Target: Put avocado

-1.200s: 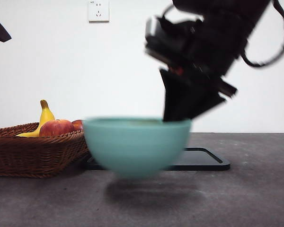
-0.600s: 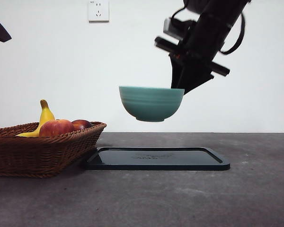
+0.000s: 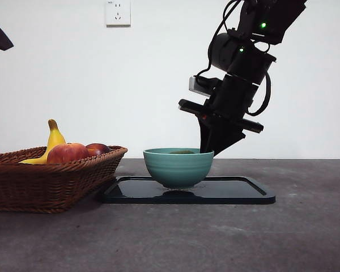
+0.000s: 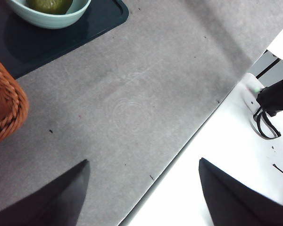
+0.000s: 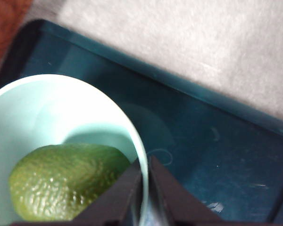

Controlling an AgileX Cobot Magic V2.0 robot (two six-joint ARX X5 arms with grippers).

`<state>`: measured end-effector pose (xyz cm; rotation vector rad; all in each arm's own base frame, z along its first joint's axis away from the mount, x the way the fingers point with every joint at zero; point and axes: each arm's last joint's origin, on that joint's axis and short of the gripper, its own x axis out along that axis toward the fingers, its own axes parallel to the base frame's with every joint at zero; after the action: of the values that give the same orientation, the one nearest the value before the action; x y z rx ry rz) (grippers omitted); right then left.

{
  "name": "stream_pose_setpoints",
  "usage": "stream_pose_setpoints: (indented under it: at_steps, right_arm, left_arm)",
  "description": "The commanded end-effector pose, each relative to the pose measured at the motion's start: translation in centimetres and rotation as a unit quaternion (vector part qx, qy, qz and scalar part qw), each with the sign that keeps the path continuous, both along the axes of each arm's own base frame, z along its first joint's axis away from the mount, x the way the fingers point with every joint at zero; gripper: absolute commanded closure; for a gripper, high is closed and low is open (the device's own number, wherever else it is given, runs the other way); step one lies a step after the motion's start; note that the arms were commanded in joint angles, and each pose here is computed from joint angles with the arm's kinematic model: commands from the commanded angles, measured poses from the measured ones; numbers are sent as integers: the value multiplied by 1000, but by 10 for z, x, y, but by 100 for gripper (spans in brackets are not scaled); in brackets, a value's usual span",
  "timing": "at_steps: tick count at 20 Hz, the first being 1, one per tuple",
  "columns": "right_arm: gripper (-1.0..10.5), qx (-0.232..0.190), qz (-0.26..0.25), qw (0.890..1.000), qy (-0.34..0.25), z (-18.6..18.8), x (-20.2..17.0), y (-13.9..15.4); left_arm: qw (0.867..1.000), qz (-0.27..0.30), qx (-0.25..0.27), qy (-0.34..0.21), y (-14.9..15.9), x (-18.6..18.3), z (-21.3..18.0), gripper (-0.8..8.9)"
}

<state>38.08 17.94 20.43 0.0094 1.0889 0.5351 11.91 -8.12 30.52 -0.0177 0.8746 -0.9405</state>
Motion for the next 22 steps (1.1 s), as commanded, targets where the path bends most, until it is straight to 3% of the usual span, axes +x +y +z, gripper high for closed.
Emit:
stream_pose_setpoints:
  at_steps: [1, 6, 8, 13, 18, 22]
  right_arm:
    - [934, 2, 5, 1000, -5, -2, 6, 4]
    - [918, -2, 4, 1000, -3, -2, 5, 4]
    - [837, -4, 4, 1000, 1, -3, 5, 4]
    - [761, -3, -2, 1000, -3, 1, 5, 3]
    - [739, 3, -20, 998, -63, 63, -15, -13]
    - [739, 8, 12, 996, -84, 124, -64, -29]
  left_arm:
    - [1000, -8, -2, -3, -1, 1, 1, 440]
    - [1000, -8, -2, -2, -1, 1, 1, 440]
    - [1000, -8, -2, -2, -1, 1, 1, 440]
    - [1000, -8, -2, -2, -1, 1, 1, 440]
    - [1000, -8, -2, -3, -1, 1, 1, 440]
    - [1000, -7, -3, -3, -1, 1, 1, 440]
